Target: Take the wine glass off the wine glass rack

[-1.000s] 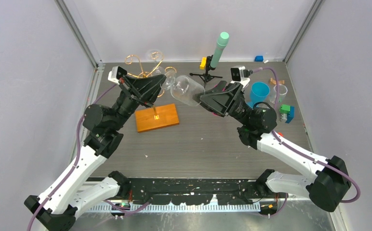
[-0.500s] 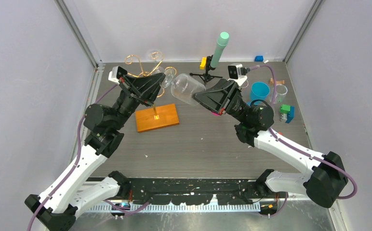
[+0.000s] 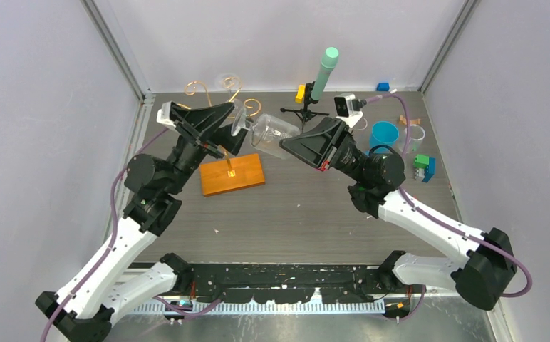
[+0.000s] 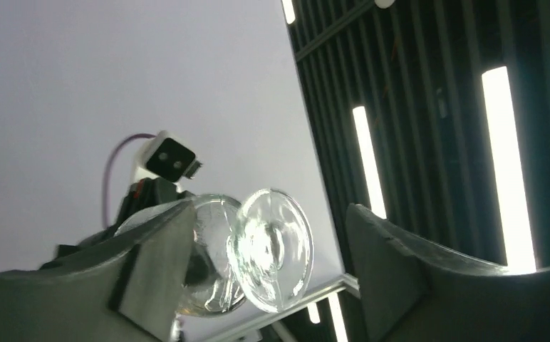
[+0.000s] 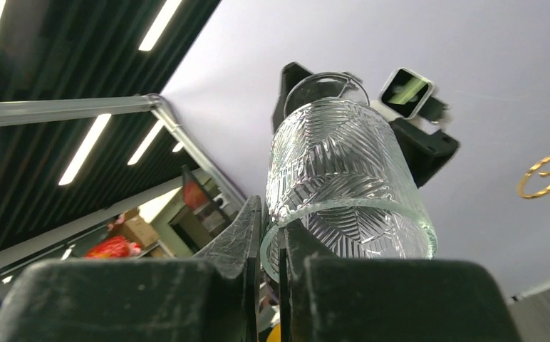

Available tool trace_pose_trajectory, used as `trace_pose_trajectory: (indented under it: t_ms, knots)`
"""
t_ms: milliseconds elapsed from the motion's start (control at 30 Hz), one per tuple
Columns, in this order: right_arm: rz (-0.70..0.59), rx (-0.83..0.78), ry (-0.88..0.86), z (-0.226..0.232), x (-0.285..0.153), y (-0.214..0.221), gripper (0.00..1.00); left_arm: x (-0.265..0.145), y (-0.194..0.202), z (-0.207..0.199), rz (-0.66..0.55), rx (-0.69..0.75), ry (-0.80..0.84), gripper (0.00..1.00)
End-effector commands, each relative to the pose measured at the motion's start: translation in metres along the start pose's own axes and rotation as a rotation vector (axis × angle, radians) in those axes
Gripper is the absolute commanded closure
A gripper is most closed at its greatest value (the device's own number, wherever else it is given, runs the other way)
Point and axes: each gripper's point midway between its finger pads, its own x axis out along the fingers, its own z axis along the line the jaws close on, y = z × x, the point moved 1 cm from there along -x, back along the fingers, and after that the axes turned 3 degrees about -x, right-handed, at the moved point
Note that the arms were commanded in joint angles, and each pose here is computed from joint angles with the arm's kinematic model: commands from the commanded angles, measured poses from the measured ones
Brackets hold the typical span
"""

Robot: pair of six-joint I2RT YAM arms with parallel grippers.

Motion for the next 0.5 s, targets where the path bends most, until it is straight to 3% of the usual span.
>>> trace_pose_trajectory:
  t_ms: [0, 100, 233, 333, 367, 467]
  knots:
    - [-0.094, -0.153, 0.016, 0.039, -0.003, -0.024, 1.00, -0.016, 0.001, -0.019, -0.032, 0.203, 0.028, 0.10]
    - [-0.091, -0.215, 0.106, 0.040, -0.008, -0.028, 1.00, -0.023, 0.012, -0.027, 0.018, 0.392, 0.046, 0.01]
    - [-0.068, -0.281, 0.221, 0.048, -0.019, -0.032, 1.00, -0.036, 0.036, -0.038, 0.175, 0.710, 0.043, 0.00]
    - [-0.022, -0.324, 0.433, 0.033, -0.037, -0.033, 1.00, -0.047, 0.037, -0.034, 0.243, 0.930, -0.052, 0.00]
    - [0.013, -0.303, 0.566, 0.011, -0.052, -0.028, 1.00, -0.050, 0.032, -0.033, 0.239, 0.989, -0.082, 0.00]
    - [0.075, -0.341, 0.755, -0.007, -0.074, -0.028, 1.00, -0.056, 0.016, -0.028, 0.201, 1.123, -0.163, 0.00]
